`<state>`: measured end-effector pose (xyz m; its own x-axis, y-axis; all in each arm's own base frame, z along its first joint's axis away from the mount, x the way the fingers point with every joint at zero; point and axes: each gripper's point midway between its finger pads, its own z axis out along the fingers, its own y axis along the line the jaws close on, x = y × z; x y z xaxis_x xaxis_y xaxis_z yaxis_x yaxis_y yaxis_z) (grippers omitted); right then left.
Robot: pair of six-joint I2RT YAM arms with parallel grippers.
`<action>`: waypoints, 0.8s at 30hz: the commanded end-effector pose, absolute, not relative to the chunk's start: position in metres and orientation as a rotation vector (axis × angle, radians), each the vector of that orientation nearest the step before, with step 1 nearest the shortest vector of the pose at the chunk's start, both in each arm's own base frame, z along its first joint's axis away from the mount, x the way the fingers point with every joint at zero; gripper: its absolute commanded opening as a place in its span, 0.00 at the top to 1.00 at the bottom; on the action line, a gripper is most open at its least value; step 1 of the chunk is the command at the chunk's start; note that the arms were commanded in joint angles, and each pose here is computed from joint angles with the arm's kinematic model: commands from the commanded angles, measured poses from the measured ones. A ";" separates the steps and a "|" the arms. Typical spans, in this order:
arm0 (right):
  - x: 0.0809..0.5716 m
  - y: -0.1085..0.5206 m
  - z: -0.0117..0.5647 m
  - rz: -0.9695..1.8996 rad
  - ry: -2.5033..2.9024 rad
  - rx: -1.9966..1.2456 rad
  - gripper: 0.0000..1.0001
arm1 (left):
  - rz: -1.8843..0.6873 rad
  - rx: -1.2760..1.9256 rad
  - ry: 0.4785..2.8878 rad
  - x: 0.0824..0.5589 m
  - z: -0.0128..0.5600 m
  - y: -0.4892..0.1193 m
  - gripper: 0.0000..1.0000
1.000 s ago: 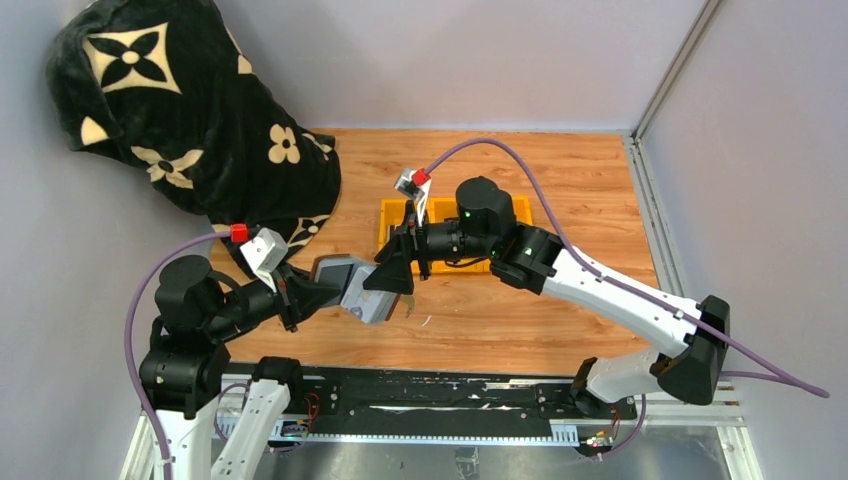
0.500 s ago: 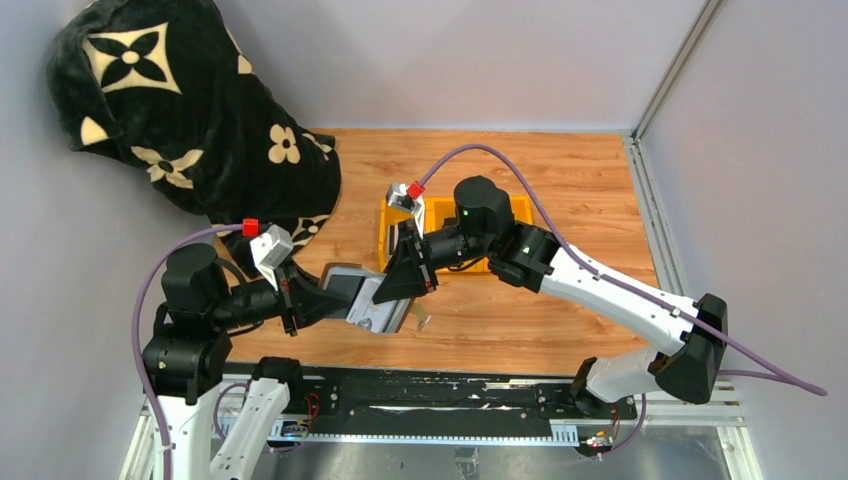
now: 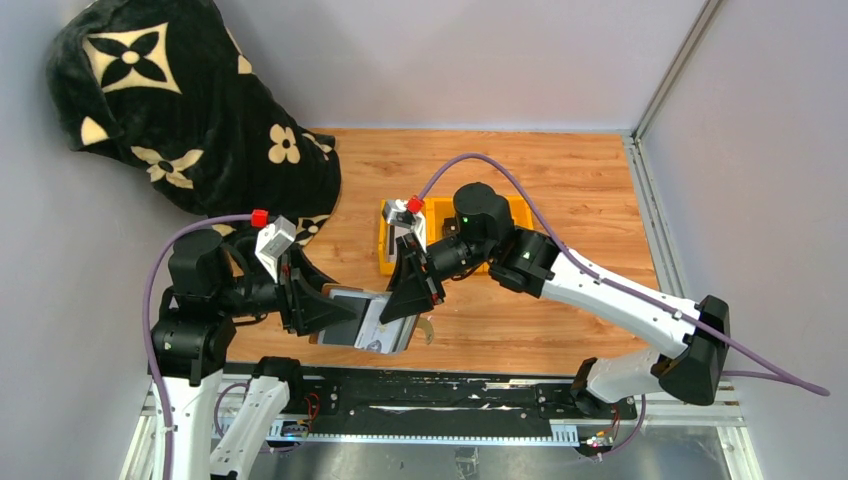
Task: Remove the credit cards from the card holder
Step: Remove the credit card from the card holder.
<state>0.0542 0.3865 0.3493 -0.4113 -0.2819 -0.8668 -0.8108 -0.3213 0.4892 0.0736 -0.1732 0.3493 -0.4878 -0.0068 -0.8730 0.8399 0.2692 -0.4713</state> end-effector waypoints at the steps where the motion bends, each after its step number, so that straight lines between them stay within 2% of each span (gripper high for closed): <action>1: 0.040 0.372 0.374 1.800 1.352 -1.444 1.00 | -1.486 0.823 1.697 0.049 0.358 -0.178 0.51; 9: 0.039 0.367 0.382 1.804 1.301 -1.443 1.00 | -1.554 0.849 1.678 0.033 0.362 -0.178 0.51; 11: 0.038 0.367 0.381 1.810 1.301 -1.448 1.00 | -1.540 0.841 1.682 0.034 0.361 -0.178 0.59; 15: 0.038 0.365 0.378 1.797 1.302 -1.465 0.98 | -1.497 0.806 1.703 0.044 0.365 -0.177 0.80; 17: 0.048 0.363 0.375 1.755 1.340 -1.441 0.74 | -1.470 0.788 1.712 0.049 0.366 -0.177 0.85; 18: 0.061 0.361 0.371 1.707 1.407 -1.394 0.57 | -1.423 0.761 1.724 0.055 0.365 -0.176 0.88; 19: 0.073 0.359 0.375 1.657 1.435 -1.342 0.43 | -1.388 0.745 1.731 0.060 0.363 -0.175 0.91; 21: 0.112 0.353 0.383 1.477 1.533 -1.147 0.37 | -1.274 0.683 1.754 0.076 0.358 -0.170 0.95; 24: 0.152 0.334 0.417 1.277 1.542 -0.813 0.36 | -1.159 0.594 1.789 0.095 0.350 -0.162 0.96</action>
